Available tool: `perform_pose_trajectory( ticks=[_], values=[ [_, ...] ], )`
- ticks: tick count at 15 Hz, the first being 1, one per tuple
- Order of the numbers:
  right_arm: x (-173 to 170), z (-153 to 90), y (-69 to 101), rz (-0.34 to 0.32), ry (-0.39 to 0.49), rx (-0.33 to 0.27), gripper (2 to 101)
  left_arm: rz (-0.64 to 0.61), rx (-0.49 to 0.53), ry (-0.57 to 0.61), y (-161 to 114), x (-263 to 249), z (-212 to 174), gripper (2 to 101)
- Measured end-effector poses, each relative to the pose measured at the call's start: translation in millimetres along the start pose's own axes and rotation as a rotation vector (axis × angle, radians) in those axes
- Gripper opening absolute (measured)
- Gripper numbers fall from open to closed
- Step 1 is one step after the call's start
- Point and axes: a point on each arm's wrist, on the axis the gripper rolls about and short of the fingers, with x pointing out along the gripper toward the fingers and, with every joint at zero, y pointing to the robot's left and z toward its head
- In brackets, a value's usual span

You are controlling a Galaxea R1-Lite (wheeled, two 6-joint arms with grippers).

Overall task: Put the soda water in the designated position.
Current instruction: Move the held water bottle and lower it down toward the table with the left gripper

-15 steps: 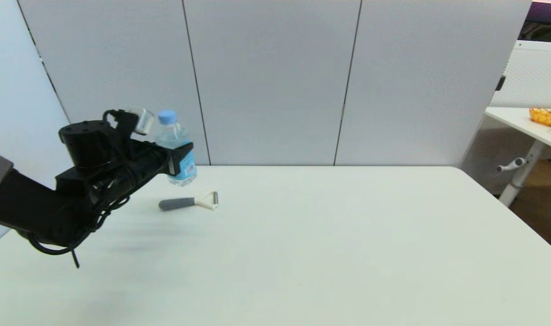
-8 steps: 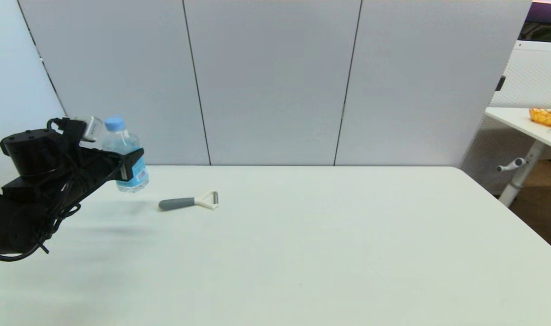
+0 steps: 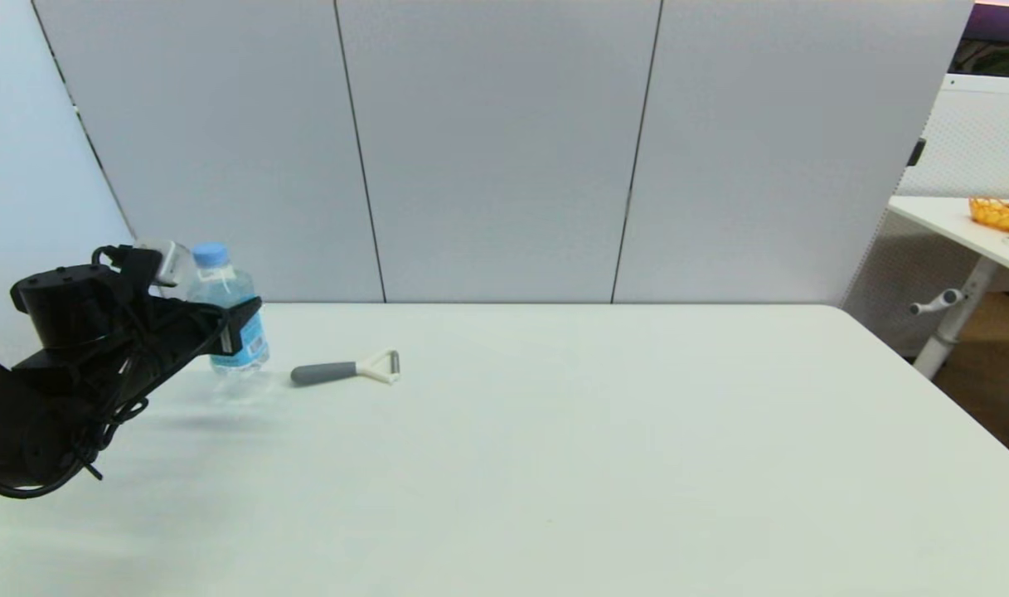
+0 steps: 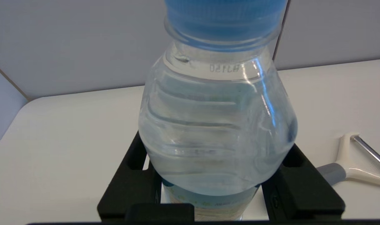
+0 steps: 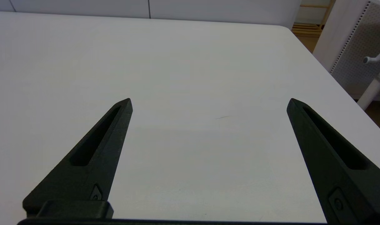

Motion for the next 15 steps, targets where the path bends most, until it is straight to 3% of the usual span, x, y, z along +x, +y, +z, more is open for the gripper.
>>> perform_pose_trajectory(
  ticks=[15],
  values=[
    [0.0,0.0,0.0,0.000,0.000,0.000,98.0,0.013,-0.017,0.026,5.4,14.5,-22.4,49.0]
  ],
)
